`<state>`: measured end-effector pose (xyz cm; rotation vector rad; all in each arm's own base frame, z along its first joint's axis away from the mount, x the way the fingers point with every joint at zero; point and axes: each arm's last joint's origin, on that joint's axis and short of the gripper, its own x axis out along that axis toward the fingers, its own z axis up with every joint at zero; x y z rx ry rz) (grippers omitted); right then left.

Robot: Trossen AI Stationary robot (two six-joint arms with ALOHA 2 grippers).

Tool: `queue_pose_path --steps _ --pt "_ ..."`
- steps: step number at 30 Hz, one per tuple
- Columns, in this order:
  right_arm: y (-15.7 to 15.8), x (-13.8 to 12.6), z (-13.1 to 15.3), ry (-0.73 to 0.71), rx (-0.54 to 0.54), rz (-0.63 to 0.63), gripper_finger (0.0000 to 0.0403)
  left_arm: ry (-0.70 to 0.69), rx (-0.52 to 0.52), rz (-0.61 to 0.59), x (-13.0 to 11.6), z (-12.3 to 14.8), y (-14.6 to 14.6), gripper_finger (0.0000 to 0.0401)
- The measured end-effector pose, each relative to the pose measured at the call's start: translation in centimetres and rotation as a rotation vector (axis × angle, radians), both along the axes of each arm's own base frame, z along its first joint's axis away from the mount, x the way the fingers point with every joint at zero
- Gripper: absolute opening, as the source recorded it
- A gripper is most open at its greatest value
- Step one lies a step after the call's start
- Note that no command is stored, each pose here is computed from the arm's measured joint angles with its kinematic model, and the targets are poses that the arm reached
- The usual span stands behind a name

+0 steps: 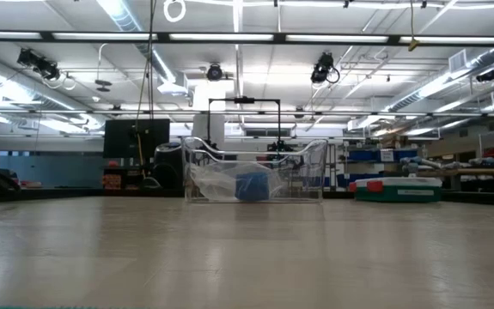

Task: Roll bandage
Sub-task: Roll the sky blue bandage

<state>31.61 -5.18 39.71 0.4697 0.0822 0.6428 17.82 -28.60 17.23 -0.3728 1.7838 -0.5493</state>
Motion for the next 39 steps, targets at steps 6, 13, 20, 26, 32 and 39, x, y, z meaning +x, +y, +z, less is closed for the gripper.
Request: queue_pose_path --steps 6,13,20,26,32,39 --pt "0.0 0.0 0.0 0.005 0.009 0.000 0.0000 0.020 0.052 0.007 0.2 -1.7 -0.2 0.0019" --pt "0.0 0.0 0.0 0.012 0.021 0.001 0.0000 0.093 0.151 0.012 0.1 -3.4 0.1 0.0019" --pt "0.0 0.0 0.0 0.015 0.026 0.001 0.0000 -0.070 0.527 0.091 1.5 -2.8 2.7 0.0019" --pt "0.0 0.0 0.0 0.018 0.030 0.000 0.0000 -0.211 0.715 0.099 3.9 -1.8 5.0 0.0019" --pt "0.0 0.0 0.0 0.019 0.031 -0.005 0.0000 -0.167 0.730 0.041 4.9 -0.5 6.0 0.0019" --pt "-0.1 0.0 0.0 0.028 0.033 -0.007 0.0000 -0.230 0.644 0.127 4.6 3.4 6.3 0.0019"
